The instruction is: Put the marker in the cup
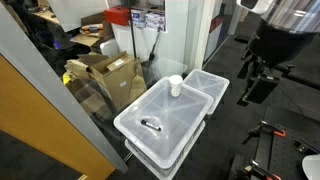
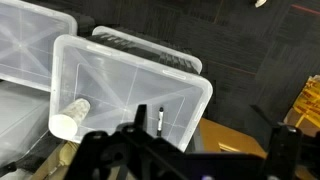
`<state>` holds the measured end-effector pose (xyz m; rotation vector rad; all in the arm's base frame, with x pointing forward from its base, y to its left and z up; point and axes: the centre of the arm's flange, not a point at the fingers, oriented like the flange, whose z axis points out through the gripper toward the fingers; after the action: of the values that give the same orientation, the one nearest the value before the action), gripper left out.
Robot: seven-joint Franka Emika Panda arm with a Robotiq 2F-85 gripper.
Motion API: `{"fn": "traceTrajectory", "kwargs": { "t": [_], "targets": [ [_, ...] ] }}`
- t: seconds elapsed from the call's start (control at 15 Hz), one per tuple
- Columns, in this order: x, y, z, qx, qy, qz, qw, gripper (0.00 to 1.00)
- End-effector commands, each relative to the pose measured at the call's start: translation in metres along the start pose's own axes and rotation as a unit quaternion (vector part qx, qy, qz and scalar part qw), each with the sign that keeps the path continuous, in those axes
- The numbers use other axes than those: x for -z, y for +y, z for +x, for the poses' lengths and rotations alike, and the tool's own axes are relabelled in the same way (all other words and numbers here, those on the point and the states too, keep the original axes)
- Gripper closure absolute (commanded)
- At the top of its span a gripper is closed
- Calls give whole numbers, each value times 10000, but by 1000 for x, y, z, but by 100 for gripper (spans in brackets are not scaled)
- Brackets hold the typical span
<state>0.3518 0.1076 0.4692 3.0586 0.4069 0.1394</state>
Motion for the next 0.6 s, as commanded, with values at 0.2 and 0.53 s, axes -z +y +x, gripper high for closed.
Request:
{"fn": "traceTrajectory", "kwargs": {
  "t": [0.2, 0.53],
  "targets": [
    [0, 0, 0, 0, 0, 0, 10000, 0],
    [-3, 1, 6, -4, 53, -47, 10000, 0]
  ]
}}
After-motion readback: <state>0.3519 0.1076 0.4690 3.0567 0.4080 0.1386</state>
